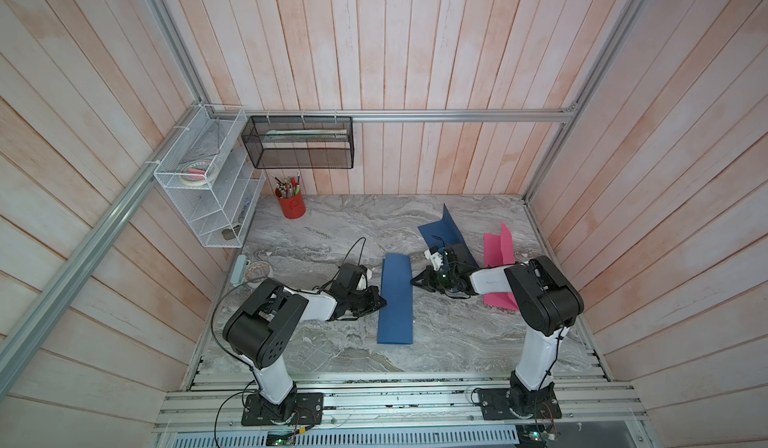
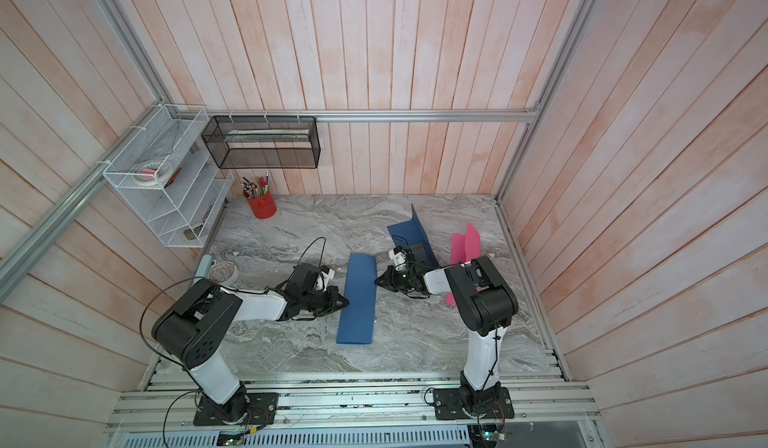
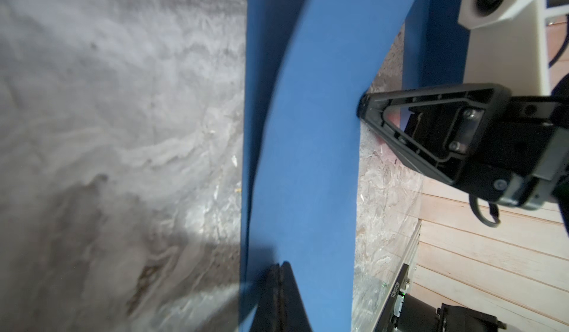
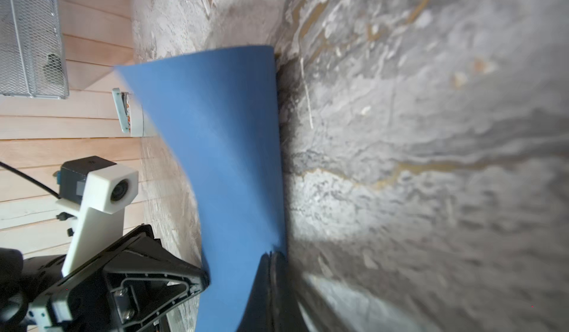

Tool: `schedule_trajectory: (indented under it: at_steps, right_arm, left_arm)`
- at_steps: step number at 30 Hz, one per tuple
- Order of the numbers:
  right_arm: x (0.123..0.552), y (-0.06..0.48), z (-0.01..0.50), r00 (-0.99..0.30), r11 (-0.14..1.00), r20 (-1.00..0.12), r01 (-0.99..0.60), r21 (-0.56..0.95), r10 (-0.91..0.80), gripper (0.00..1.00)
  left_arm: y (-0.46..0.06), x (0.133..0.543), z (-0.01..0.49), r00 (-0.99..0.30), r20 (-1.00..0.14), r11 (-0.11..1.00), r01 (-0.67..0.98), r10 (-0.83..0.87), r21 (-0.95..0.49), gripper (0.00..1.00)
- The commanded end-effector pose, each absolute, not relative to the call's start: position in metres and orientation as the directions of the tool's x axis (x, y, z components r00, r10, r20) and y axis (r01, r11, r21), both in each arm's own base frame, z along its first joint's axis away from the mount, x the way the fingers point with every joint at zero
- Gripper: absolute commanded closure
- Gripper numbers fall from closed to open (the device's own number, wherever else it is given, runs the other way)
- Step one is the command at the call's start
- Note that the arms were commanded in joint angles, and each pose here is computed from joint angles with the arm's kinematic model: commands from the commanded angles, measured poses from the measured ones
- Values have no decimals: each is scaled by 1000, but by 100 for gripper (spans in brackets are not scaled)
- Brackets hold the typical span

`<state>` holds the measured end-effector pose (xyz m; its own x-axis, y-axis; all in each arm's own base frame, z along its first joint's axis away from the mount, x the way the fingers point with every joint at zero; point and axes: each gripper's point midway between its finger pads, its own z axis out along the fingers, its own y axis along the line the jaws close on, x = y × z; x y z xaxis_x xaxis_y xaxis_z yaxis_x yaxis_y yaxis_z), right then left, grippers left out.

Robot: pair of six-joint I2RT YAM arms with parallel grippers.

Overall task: Fold the rectangular paper in half along the long edge
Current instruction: Fold the paper at the center of the board.

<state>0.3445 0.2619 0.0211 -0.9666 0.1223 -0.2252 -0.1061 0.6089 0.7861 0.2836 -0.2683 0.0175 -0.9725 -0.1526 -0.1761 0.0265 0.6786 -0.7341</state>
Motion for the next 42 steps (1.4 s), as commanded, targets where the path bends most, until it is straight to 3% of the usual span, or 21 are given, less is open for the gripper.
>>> schedule_trajectory:
  at_steps: [1, 8, 19, 24, 42]
  right_arm:
    - [332, 247, -9, -977, 648, -173, -53, 760, 122, 100]
    - [331, 238, -17, -978, 680, -174, -50, 731, 114, 100]
    - [360, 255, 42, -954, 610, -279, -156, 777, 111, 100]
    - [366, 264, 38, -960, 576, -260, -156, 802, 102, 100]
    - [358, 259, -5, -977, 614, -193, -97, 783, 92, 100]
  left_arm:
    - [-228, 237, -47, -989, -4, 827, -124, -151, -548, 100]
    - [-226, 233, -51, -988, 7, 830, -133, -154, -541, 100]
    - [-227, 233, -54, -988, 13, 828, -137, -154, -544, 100]
    - [-227, 232, -56, -988, 18, 829, -138, -153, -542, 100]
    - [-228, 234, -51, -989, 7, 830, -127, -147, -543, 100]
